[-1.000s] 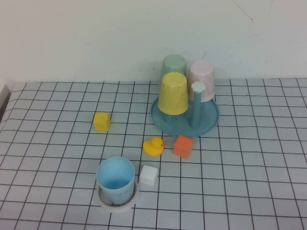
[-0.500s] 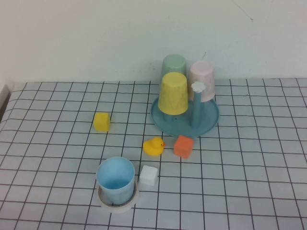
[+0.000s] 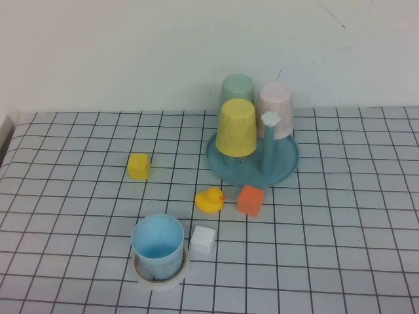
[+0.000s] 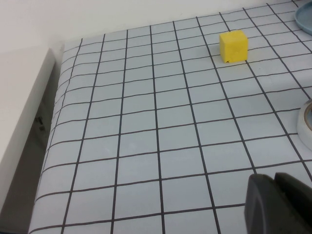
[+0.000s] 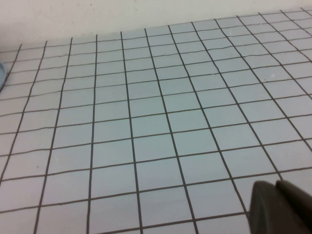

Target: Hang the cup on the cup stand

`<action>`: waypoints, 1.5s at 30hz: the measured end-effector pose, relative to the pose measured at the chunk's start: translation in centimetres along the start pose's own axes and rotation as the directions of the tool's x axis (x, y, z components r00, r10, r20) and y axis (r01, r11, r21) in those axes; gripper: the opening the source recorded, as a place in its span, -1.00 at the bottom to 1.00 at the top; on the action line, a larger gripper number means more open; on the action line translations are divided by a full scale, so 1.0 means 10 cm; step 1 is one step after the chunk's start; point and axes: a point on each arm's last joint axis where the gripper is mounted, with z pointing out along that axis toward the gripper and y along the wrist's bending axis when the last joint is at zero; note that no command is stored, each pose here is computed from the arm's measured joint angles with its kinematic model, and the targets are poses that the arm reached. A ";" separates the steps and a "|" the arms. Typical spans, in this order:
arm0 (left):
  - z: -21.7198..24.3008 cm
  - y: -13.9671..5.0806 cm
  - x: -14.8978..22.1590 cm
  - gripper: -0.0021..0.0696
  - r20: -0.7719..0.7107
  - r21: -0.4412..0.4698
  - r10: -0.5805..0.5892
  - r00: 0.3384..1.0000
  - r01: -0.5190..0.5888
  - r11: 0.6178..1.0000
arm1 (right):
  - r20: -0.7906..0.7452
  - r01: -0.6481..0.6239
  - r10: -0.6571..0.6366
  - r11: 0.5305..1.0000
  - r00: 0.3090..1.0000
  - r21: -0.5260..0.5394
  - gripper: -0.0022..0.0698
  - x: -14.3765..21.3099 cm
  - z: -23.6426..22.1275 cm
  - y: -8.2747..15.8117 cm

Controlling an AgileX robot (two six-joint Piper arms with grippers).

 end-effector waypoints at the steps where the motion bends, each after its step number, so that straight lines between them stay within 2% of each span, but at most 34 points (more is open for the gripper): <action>1: 0.00 0.00 0.00 -0.95 0.000 0.000 0.000 1.000 0.000 1.000 | 0.000 -0.003 0.003 1.000 1.000 0.000 -0.94 0.00 0.00 0.00; 7: 0.00 0.00 0.00 -0.95 0.000 0.004 -0.010 1.000 0.010 1.000 | -0.005 -0.091 0.091 0.996 0.996 -0.019 -0.94 0.00 0.00 0.02; 9: 0.00 -0.02 -0.01 -0.95 0.012 0.022 -0.079 0.997 0.079 0.997 | -0.013 -0.154 0.153 0.987 0.988 -0.043 -0.94 0.00 0.00 0.04; 10: 0.00 -0.04 -0.02 -0.95 0.019 0.043 -0.160 0.987 0.159 0.986 | -0.021 -0.197 0.196 0.979 0.980 -0.060 -0.94 0.00 0.00 0.06; 11: 0.00 -0.06 -0.04 -0.95 0.021 0.073 -0.274 0.962 0.272 0.960 | -0.030 -0.248 0.247 0.965 0.969 -0.080 -0.94 0.01 -0.01 0.08; 12: 0.00 -0.09 -0.05 -0.95 0.012 0.109 -0.402 0.916 0.398 0.911 | -0.044 -0.312 0.309 0.944 0.950 -0.103 -0.94 0.01 -0.01 0.10; 13: -0.01 -0.11 -0.06 -0.95 -0.005 0.146 -0.538 0.843 0.533 0.833 | -0.060 -0.371 0.367 0.920 0.928 -0.125 -0.94 0.00 -0.01 0.13; 14: -0.01 -0.14 -0.09 -0.95 -0.025 0.180 -0.659 0.752 0.652 0.737 | -0.085 -0.454 0.446 0.877 0.891 -0.155 -0.94 0.00 -0.02 0.16; 15: -0.02 -0.17 -0.13 -0.95 -0.064 0.224 -0.797 0.600 0.787 0.575 | -0.149 -0.613 0.595 0.763 0.790 -0.203 -0.94 0.01 -0.02 0.23; 16: -0.03 -0.18 -0.14 -0.95 -0.077 0.238 -0.834 0.547 0.822 0.517 | -0.186 -0.686 0.661 0.692 0.727 -0.223 -0.94 0.00 -0.03 0.26; 18: -0.03 -0.17 -0.16 -0.95 -0.079 0.249 -0.862 0.500 0.848 0.469 | -0.236 -0.780 0.745 0.573 0.623 -0.250 -0.94 -0.03 -0.05 0.31; 19: -0.03 -0.17 -0.17 -0.95 -0.070 0.252 -0.869 0.490 0.851 0.460 | -0.249 -0.803 0.766 0.538 0.593 -0.258 -0.94 -0.04 -0.05 0.32; 21: -0.03 -0.14 -0.19 -0.95 -0.034 0.260 -0.881 0.473 0.855 0.449 | -0.250 -0.808 0.772 0.523 0.584 -0.272 -0.94 -0.06 -0.06 0.33; 23: -0.03 -0.10 -0.22 -0.95 0.010 0.269 -0.893 0.450 0.859 0.436 | -0.232 -0.787 0.757 0.546 0.611 -0.288 -0.94 -0.07 -0.06 0.33; 26: -0.04 -0.03 -0.27 -0.95 0.110 0.283 -0.895 0.431 0.850 0.444 | -0.213 -0.770 0.747 0.563 0.629 -0.301 -0.94 -0.08 -0.06 0.32; 29: -0.06 0.04 -0.32 -0.95 0.211 0.285 -0.869 0.448 0.822 0.493 | -0.208 -0.763 0.742 0.570 0.638 -0.305 -0.94 -0.08 -0.06 0.32; 30: -0.06 0.04 -0.32 -0.95 0.225 0.277 -0.849 0.478 0.804 0.526 | -0.208 -0.763 0.742 0.569 0.637 -0.306 -0.94 -0.08 -0.06 0.32; 31: -0.08 0.02 -0.36 -0.95 0.231 0.262 -0.781 0.580 0.736 0.624 | -0.209 -0.763 0.742 0.569 0.637 -0.308 -0.94 -0.08 -0.06 0.32; 33: -0.13 -0.03 -0.50 -0.95 0.214 0.255 -0.677 0.704 0.629 0.735 | -0.206 -0.756 0.736 0.575 0.645 -0.311 -0.94 -0.09 -0.06 0.32; 36: -0.15 -0.09 -0.77 -0.95 0.132 0.227 -0.511 0.849 0.476 0.849 | -0.187 -0.728 0.713 0.605 0.676 -0.321 -0.94 -0.09 -0.06 0.32; 38: -0.12 -0.12 -0.92 -0.95 0.022 0.210 -0.397 0.918 0.384 0.899 | -0.179 -0.710 0.697 0.623 0.694 -0.327 -0.94 -0.09 -0.06 0.32; 41: 0.00 -0.13 -1.17 -0.95 -0.144 0.199 -0.195 0.970 0.221 0.955 | -0.172 -0.696 0.685 0.637 0.708 -0.330 -0.94 -0.09 -0.06 0.32; 43: 0.10 -0.13 -1.38 -0.95 -0.245 0.224 -0.061 0.968 0.118 0.968 | -0.170 -0.693 0.682 0.640 0.711 -0.331 -0.94 -0.09 -0.06 0.32; 45: 0.20 -0.13 -1.62 -0.95 -0.304 0.259 0.037 0.952 0.045 0.965 | -0.170 -0.693 0.682 0.640 0.711 -0.331 -0.94 -0.09 -0.06 0.32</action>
